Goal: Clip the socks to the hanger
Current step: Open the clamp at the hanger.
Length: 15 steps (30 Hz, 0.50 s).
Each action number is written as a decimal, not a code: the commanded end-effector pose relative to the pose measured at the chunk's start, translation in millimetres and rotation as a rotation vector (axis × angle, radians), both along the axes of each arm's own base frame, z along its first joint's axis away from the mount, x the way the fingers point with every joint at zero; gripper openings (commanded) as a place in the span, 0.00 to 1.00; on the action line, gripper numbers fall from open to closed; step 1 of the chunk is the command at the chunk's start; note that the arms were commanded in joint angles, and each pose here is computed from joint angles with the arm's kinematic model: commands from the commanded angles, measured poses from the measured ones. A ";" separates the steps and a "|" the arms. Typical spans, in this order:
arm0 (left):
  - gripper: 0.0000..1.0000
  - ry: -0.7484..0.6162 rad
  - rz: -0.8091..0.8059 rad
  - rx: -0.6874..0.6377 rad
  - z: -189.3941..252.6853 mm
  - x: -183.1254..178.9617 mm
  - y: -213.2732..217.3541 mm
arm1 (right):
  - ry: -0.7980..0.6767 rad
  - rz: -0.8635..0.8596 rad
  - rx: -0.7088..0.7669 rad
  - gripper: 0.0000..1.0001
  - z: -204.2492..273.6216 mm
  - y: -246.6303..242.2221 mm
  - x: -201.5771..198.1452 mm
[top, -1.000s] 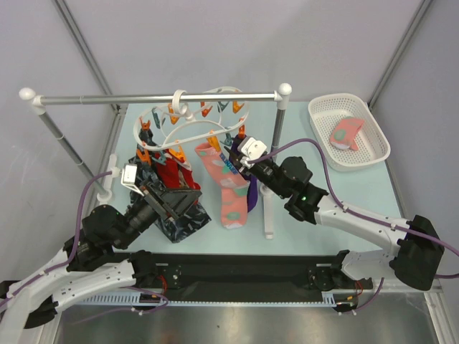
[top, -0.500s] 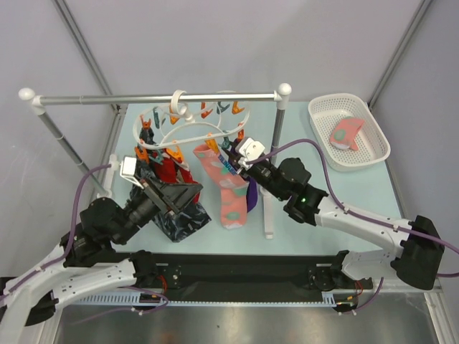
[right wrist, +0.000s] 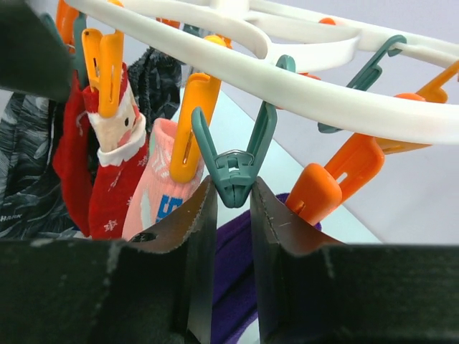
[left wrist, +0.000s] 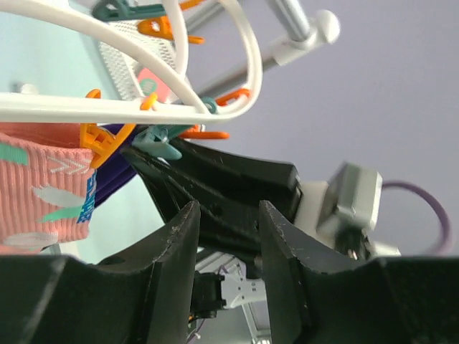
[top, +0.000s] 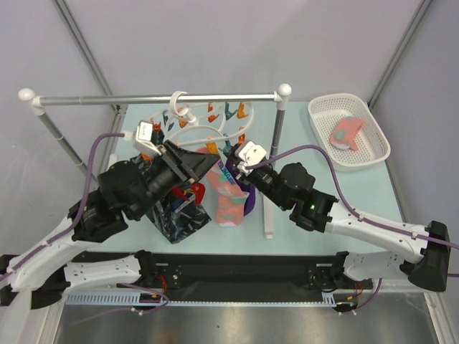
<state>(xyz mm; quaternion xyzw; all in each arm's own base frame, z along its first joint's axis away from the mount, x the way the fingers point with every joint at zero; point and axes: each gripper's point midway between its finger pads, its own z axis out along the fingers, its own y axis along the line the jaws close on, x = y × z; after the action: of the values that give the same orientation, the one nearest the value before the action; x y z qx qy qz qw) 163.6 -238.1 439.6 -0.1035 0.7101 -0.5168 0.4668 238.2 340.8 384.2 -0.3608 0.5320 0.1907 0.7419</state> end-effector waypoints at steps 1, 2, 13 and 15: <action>0.44 0.093 0.096 0.032 -8.0 13.3 -1.0 | -0.007 -0.077 0.038 0.00 23.5 -15.4 -1.2; 0.44 0.121 0.119 0.036 -12.3 14.7 0.0 | -0.011 -0.086 0.029 0.00 22.3 -15.3 -1.0; 0.61 0.215 0.275 0.027 -20.2 36.0 -7.1 | -0.090 -0.182 -0.034 0.00 22.7 -24.1 2.8; 0.62 0.220 0.291 0.023 -22.2 40.3 -11.6 | -0.108 -0.184 -0.047 0.00 24.5 -23.6 -0.5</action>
<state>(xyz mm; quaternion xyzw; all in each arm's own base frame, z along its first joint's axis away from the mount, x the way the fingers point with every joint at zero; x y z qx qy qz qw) 197.5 -254.2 402.6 -0.2170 0.7612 -0.4146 0.4489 240.0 326.9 378.2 -0.3606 0.5486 0.1063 0.7468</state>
